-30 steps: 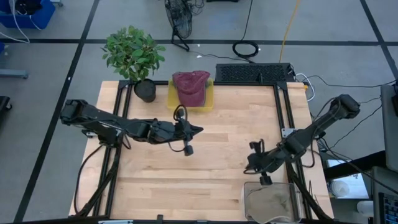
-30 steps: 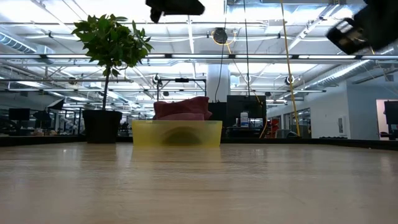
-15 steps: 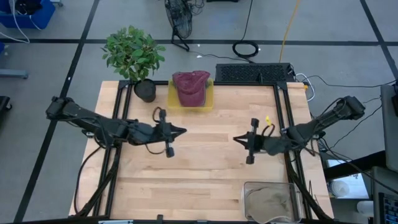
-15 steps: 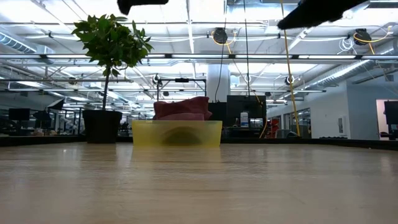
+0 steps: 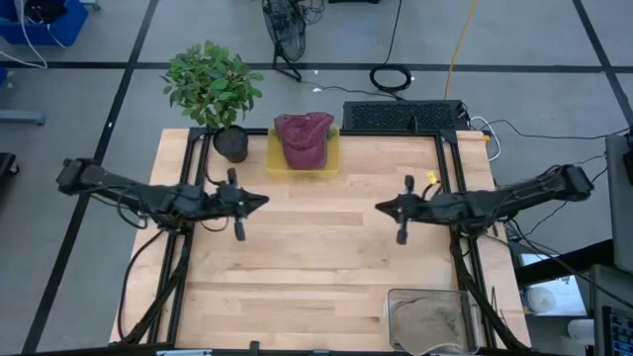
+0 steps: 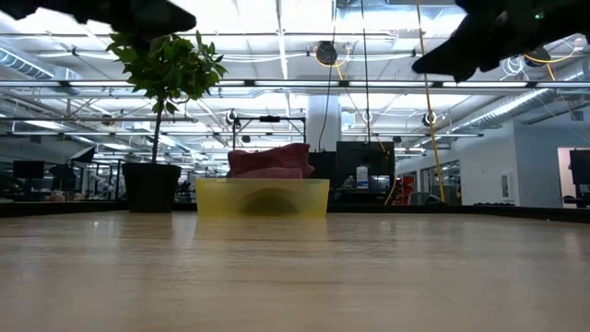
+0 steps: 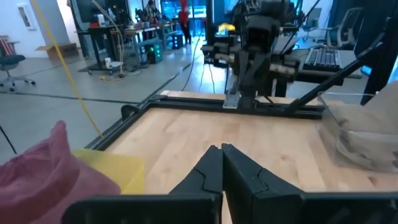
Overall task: Pick & Place hat
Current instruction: Return to Home Position
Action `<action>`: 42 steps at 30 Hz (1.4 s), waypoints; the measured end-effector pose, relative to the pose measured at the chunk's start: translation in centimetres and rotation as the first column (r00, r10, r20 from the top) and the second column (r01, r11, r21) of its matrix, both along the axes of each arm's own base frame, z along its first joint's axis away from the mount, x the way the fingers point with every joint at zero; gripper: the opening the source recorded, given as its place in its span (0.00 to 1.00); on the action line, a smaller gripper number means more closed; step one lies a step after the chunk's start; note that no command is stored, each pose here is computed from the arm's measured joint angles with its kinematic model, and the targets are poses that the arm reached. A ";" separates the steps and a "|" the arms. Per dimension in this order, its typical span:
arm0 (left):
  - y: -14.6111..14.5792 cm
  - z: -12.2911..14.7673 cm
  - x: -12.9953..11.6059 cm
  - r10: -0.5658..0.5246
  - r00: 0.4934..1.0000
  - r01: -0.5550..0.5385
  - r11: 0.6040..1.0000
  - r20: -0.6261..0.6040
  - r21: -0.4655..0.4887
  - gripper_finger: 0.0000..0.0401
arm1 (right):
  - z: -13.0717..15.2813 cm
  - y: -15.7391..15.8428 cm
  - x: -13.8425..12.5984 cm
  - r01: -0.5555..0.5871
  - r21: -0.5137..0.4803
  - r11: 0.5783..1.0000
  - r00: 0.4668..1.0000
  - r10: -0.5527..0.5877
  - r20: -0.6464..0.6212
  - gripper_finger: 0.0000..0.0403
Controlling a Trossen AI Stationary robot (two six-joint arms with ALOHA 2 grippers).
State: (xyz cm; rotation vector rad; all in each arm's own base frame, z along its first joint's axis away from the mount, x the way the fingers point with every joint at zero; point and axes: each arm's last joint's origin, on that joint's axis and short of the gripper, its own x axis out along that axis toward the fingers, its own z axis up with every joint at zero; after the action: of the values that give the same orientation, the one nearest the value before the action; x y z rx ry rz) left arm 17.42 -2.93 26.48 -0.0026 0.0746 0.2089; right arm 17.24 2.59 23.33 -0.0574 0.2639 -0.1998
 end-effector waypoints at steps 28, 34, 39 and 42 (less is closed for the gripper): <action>1.5 -5.9 -5.3 0.020 0.992 -0.014 0.998 0.123 -0.055 0.02 | -3.0 -1.7 -8.6 -0.083 0.062 0.995 0.966 0.065 0.248 0.00; 2.1 -7.0 -5.8 0.066 0.991 -0.058 0.995 0.115 -0.075 0.01 | -5.1 -1.6 -8.0 -0.072 0.026 0.997 0.959 0.062 0.276 0.00; 2.4 -7.7 -6.0 0.066 0.997 -0.061 0.994 0.049 -0.095 0.03 | -5.7 -1.9 -7.9 -0.029 0.023 0.999 0.961 0.021 0.276 0.00; 2.5 -8.0 -6.0 0.044 0.999 -0.040 0.993 0.026 -0.115 0.01 | -6.1 -1.9 -7.8 -0.020 0.044 0.999 0.960 0.007 0.279 0.00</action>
State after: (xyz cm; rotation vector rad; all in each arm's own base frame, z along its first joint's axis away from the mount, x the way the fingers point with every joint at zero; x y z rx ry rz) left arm 11.38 -0.41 18.51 -0.1214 0.0581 0.2464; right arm 9.47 0.65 17.24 0.0152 -0.0136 -0.1852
